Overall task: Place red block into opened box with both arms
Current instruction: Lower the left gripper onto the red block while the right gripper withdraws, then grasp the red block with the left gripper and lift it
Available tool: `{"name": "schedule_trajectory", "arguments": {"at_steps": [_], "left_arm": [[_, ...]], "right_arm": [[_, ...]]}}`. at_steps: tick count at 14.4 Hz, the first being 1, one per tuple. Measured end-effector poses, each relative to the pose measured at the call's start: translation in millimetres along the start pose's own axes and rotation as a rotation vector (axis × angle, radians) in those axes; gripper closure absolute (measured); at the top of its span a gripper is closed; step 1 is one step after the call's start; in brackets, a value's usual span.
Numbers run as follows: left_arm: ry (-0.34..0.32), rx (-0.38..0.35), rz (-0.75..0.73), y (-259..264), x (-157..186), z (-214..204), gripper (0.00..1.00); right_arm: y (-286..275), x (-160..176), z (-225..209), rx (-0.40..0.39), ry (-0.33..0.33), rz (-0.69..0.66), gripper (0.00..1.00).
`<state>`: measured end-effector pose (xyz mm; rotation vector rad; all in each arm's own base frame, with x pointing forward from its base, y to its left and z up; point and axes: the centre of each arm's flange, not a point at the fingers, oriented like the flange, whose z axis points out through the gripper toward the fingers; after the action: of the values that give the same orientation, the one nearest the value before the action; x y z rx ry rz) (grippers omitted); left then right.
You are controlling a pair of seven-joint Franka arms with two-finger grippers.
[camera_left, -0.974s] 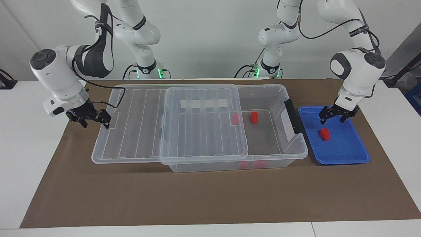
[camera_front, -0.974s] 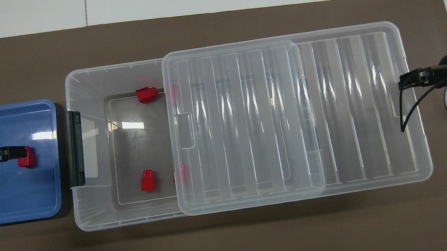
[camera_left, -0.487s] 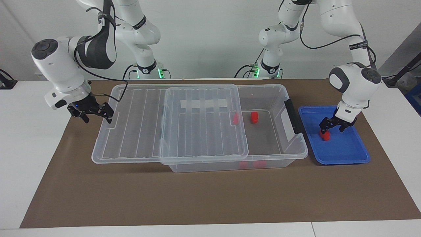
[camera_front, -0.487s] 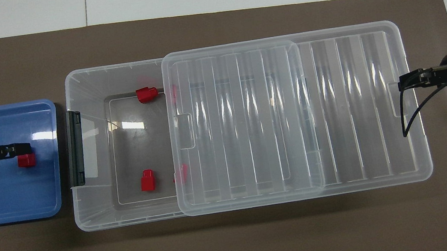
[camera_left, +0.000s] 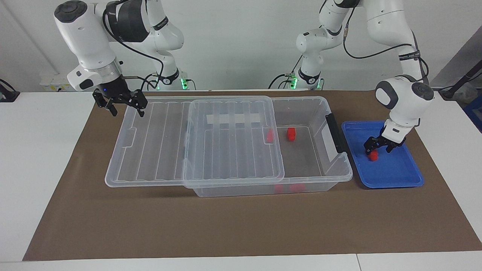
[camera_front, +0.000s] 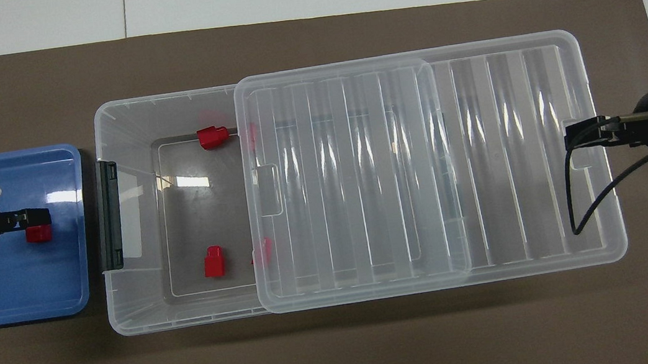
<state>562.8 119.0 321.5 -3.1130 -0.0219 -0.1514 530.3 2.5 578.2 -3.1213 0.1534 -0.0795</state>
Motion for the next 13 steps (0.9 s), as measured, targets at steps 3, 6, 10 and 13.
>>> {"name": "schedule_trajectory", "arguments": {"at_steps": [3, 6, 10, 13], "left_arm": [[0.007, 0.001, -0.01, -5, -6, 11, 0.0], [-0.001, 0.0, -0.01, -4, -9, 15, 0.0], [-0.01, -0.003, -0.008, -2, -12, 19, 0.13], [-0.01, -0.004, -0.003, 1, -12, 19, 0.42]], "right_arm": [[16, 6, -43, 0.0, 0.002, 0.03, 0.0], [17, 11, -72, -0.001, -0.01, 0.033, 0.0], [32, 11, -69, -0.01, -0.045, 0.061, 0.0], [41, 10, -66, -0.011, -0.062, 0.079, 0.0]]}}
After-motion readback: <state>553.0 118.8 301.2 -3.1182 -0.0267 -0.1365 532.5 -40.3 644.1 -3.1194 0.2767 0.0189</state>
